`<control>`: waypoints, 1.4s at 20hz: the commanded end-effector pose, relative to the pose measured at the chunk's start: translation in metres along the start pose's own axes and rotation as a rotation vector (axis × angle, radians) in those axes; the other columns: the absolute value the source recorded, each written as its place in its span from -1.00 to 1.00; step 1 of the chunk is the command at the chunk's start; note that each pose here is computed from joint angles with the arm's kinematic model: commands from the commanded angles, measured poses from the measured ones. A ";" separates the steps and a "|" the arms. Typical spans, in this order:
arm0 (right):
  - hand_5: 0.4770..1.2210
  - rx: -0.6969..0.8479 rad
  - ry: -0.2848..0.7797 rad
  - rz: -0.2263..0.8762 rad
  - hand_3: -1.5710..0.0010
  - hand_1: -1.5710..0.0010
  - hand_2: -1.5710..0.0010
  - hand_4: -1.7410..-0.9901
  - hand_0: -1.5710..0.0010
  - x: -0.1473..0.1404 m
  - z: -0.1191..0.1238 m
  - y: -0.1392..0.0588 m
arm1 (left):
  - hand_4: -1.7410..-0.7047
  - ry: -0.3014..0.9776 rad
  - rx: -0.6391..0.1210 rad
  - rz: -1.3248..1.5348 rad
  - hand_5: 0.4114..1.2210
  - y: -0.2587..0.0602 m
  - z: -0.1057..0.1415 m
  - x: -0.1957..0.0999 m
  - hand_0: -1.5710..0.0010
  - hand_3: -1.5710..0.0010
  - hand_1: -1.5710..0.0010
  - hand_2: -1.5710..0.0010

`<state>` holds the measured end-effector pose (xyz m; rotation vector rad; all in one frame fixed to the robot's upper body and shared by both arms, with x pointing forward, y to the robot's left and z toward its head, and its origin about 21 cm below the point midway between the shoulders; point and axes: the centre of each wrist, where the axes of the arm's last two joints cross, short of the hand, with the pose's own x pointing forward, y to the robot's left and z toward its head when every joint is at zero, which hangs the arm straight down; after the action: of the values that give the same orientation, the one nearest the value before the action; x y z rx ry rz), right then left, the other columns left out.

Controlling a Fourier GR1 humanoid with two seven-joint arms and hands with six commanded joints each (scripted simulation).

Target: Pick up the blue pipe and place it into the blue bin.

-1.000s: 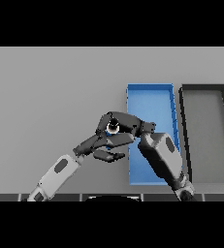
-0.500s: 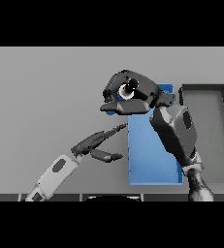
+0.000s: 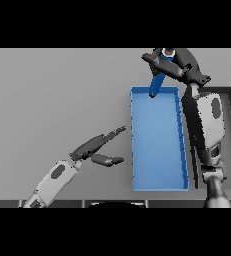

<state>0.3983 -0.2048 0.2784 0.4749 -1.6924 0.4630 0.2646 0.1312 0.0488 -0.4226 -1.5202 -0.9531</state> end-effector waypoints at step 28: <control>0.32 -0.171 0.923 0.110 0.86 0.76 0.77 0.44 0.75 -0.165 0.088 -0.007 | 0.76 -0.005 -0.007 -0.009 -0.84 -0.005 -0.002 0.006 1.00 1.00 1.00 1.00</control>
<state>0.3564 -0.2498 0.1017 0.0104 -0.8505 0.5059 0.2612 0.1247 0.0524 -0.4237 -1.5255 -0.9650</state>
